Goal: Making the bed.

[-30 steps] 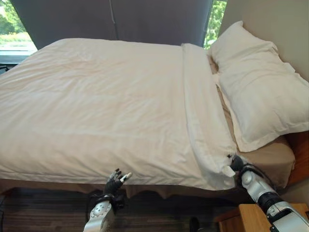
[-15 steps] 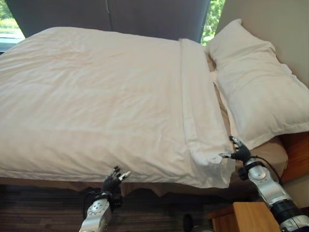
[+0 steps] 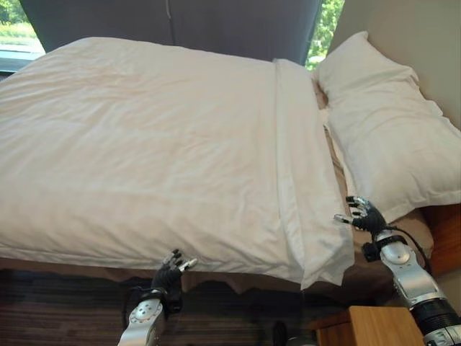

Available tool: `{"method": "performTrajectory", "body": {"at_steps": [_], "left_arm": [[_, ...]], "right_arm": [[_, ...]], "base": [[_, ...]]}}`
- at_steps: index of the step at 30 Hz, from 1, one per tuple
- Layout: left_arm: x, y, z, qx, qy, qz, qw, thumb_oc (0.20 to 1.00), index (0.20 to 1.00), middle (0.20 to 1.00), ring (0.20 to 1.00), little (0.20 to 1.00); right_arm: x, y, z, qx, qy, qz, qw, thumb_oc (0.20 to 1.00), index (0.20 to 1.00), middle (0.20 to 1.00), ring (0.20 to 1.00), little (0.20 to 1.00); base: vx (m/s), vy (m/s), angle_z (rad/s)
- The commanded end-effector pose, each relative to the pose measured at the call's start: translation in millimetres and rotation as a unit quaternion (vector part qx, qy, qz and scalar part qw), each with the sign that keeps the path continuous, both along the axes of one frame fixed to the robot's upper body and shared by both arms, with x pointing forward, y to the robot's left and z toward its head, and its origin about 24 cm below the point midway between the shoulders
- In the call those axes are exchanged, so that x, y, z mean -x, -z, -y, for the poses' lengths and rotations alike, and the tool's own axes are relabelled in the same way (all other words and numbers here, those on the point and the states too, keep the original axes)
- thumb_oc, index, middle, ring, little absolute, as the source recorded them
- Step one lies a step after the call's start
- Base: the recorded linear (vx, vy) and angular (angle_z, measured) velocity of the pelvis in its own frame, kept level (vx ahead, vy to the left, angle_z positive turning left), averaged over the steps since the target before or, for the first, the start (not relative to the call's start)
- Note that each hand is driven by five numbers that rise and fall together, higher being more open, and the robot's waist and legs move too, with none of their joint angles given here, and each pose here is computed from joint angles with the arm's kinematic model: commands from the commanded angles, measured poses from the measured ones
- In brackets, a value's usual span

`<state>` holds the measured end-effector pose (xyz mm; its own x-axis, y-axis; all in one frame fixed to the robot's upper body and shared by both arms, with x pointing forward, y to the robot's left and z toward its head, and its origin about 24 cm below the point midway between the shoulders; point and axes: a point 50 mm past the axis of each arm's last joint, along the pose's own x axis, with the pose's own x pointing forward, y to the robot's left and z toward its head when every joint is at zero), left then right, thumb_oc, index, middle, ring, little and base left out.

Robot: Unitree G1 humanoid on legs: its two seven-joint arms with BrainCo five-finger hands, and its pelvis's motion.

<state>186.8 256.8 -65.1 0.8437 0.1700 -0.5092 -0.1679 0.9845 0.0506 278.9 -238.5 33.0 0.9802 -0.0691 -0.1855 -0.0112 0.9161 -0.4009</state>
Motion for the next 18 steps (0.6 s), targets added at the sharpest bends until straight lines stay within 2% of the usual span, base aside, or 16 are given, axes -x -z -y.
{"method": "performTrajectory", "body": {"at_steps": [1,3,4,6,8,10,13,18], "left_arm": [[-37.3,-30.7,-2.6,-0.036,0.031,0.072,0.996,1.0,1.0,1.0,1.0,1.0],[-46.7,-33.0,4.5,-0.023,0.036,0.082,0.996,1.0,1.0,1.0,1.0,1.0],[-47.6,-33.5,4.5,-0.023,0.036,0.083,0.996,1.0,1.0,1.0,1.0,1.0],[-61.6,-38.9,15.4,-0.004,0.047,0.1,0.994,1.0,1.0,1.0,1.0,1.0],[-65.2,-39.8,17.7,0.002,0.049,0.104,0.993,1.0,1.0,1.0,1.0,1.0],[-82.5,-50.1,28.8,0.023,0.059,0.128,0.99,1.0,1.0,1.0,1.0,1.0],[-92.8,-56.5,34.8,0.033,0.063,0.142,0.987,1.0,1.0,1.0,1.0,1.0],[-103.0,-55.2,46.2,0.048,0.068,0.139,0.987,1.0,1.0,1.0,1.0,1.0]], "right_arm": [[-30.3,-37.8,-15.1,-0.187,0.041,0.124,0.974,0.2,0.2,0.2,0.2,0.2],[-37.9,-39.6,-15.6,-0.253,0.07,0.136,0.955,0.2,0.2,0.2,0.2,0.2],[-38.5,-40.2,-15.3,-0.253,0.07,0.138,0.955,0.2,0.2,0.2,0.2,0.2],[-53.8,-48.8,-17.5,-0.328,0.099,0.158,0.926,0.2,0.2,0.2,0.2,0.2],[-59.6,-55.4,-15.6,-0.35,0.108,0.17,0.915,0.2,0.2,0.2,0.2,0.2],[-71.8,-66.6,-2.7,-0.377,0.139,0.184,0.897,0.2,0.2,0.2,0.2,0.2],[-80.9,-72.5,4.5,-0.383,0.157,0.182,0.892,0.2,0.2,0.2,0.2,0.2],[-82.7,-43.6,11.2,-0.38,0.195,0.111,0.897,0.2,0.2,0.2,0.2,0.2]], "base": [[0.03,0.003,-0.05],[0.02,0.004,-0.01],[0.03,0.012,0.03],[0.04,0.02,0.04],[0.01,0.013,0.04],[-0.06,0.046,0.14],[-0.04,0.048,0.16],[-0.01,0.027,0.03]]}}
